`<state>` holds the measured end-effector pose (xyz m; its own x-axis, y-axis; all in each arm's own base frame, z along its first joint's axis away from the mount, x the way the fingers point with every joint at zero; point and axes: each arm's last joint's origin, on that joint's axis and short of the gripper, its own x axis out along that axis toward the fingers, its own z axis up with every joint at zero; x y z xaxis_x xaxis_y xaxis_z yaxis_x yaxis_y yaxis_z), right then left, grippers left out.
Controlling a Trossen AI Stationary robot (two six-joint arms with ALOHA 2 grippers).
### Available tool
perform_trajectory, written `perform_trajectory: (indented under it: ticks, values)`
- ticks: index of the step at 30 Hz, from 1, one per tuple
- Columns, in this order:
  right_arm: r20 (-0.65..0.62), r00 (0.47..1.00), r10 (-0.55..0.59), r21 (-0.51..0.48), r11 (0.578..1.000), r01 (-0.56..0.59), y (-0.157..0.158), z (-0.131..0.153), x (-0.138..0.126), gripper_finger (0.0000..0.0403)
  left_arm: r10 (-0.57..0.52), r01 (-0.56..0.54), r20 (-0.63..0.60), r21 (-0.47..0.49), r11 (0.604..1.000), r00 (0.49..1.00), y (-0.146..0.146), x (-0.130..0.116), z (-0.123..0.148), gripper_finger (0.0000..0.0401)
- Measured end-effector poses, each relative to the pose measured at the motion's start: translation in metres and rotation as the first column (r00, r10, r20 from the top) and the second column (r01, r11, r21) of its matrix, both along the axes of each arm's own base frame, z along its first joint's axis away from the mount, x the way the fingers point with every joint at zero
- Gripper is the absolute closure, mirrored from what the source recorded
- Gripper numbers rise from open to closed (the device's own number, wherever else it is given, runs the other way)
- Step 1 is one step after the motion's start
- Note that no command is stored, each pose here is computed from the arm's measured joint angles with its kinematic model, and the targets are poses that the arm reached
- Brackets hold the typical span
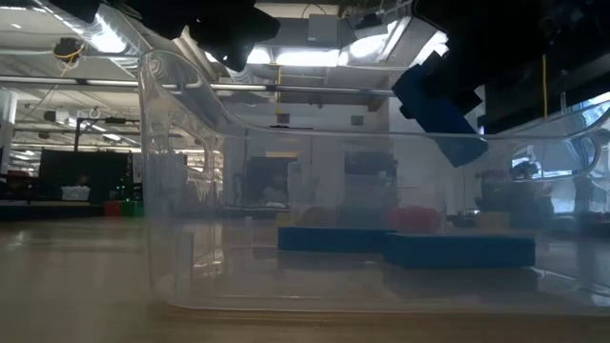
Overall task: Sort blocks by size
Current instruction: Put the blue rectangular block into the bottom right transparent bin, then put the green cylindrical block into the top transparent bin
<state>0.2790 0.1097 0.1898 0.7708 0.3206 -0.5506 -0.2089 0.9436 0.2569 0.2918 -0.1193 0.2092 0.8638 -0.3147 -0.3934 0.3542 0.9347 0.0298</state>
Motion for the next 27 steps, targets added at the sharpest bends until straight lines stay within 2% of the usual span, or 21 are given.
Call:
perform_trajectory:
  ticks: [4,18,24,27]
  values:
    - [-0.019,1.000,-0.002,-0.003,1.000,0.002,-0.0001,-0.0015,-0.0010,0.0285,0.000,0.000,0.000,0.000,1.000,1.000,0.0000,0.0000,0.0000,0.0266]
    - [-0.031,0.999,-0.004,-0.006,1.000,0.004,-0.0005,-0.0025,-0.0016,0.0229,0.000,0.000,-0.002,0.000,1.000,1.000,0.0000,-0.0001,-0.0002,0.0266]
    - [-0.032,0.999,0.003,0.000,1.000,-0.003,-0.0003,-0.0022,-0.0018,0.0227,0.000,0.000,-0.002,0.000,1.000,1.000,0.0001,-0.0002,-0.0004,0.0266]
    - [-0.031,0.999,0.021,0.039,0.999,-0.019,0.0000,0.0024,-0.0035,0.0231,0.000,0.000,-0.002,0.001,1.000,1.000,0.0001,-0.0002,-0.0004,0.0266]
